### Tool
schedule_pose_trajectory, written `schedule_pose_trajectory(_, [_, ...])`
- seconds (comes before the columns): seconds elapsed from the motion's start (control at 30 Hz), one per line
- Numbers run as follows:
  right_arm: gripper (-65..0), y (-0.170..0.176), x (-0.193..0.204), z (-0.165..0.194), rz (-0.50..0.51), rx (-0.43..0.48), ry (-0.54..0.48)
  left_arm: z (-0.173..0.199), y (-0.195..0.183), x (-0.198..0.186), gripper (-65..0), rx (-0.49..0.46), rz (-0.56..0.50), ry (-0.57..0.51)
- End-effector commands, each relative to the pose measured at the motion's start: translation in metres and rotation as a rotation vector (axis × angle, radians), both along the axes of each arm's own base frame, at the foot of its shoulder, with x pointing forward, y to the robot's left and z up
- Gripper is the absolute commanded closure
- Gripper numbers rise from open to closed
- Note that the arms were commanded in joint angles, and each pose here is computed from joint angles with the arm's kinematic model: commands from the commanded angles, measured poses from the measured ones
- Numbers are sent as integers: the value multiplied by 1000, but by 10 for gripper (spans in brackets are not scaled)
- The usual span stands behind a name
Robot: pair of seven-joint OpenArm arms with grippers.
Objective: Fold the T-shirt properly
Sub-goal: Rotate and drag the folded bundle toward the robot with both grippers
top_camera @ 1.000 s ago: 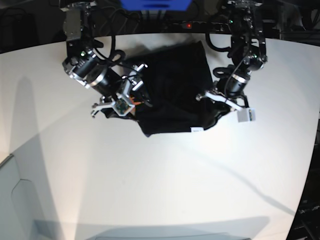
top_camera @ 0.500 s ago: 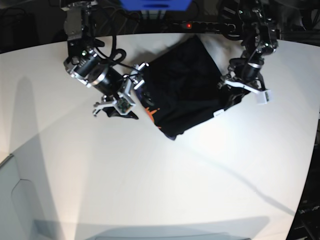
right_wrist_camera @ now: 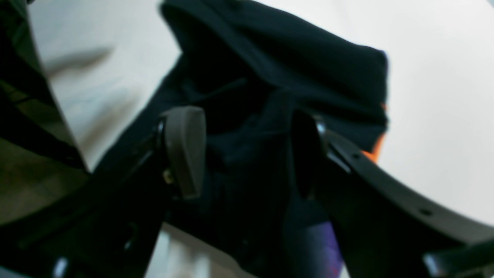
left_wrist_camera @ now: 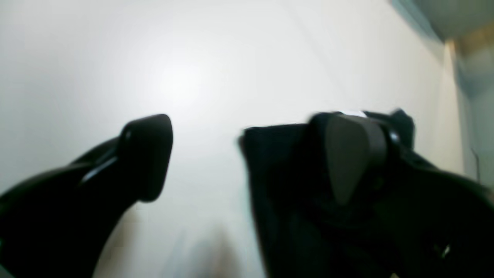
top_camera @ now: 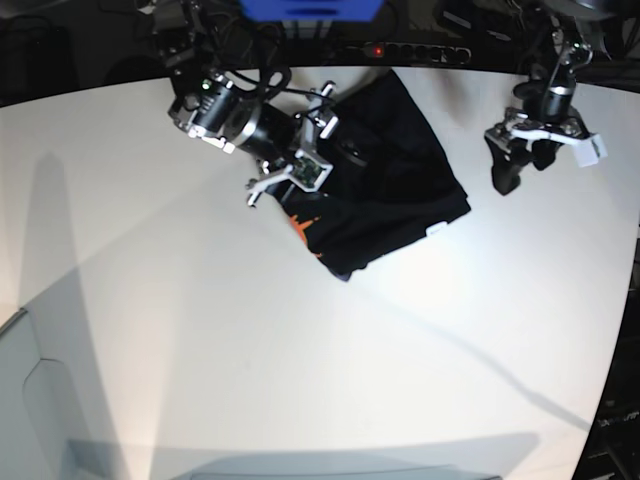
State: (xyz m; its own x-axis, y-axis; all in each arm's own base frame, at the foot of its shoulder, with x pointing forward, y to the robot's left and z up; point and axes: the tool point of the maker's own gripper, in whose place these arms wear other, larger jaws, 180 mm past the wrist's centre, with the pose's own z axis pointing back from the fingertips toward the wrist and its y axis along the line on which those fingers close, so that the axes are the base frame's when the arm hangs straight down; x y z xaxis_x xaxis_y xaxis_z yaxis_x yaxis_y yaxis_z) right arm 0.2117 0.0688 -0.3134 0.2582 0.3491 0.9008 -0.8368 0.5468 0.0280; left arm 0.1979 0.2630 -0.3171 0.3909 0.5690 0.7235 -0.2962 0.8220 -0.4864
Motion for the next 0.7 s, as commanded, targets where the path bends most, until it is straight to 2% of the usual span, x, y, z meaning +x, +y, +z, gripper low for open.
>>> schedule_pose_trajectory(0.0, [-361, 6, 3, 15, 8, 55, -33, 2, 9, -3, -605, 5, 19, -8])
schedule_pose_trajectory(0.17, [-361, 8, 6, 13, 10, 58, -31, -30, 21, -17, -606, -43, 75, 65])
schedule_pose_trajectory(0.33, [-348, 6, 11, -5, 15, 28, 3, -50, -1, -5, -604, -99, 31, 90])
schedule_pose_trajectory(0.4, [-289, 6, 11, -7, 16, 24, 9, -57, -9, 3, -604, -124, 14, 93])
schedule_pose_trajectory(0.57, [-74, 7, 1, -9, 19, 34, 26, -69, -33, 35, -604, -183, -38, 78])
schedule_pose_trajectory(0.67, [-31, 4, -3, -6, 21, 31, 19, -71, -54, 58, -604, -216, -88, 62])
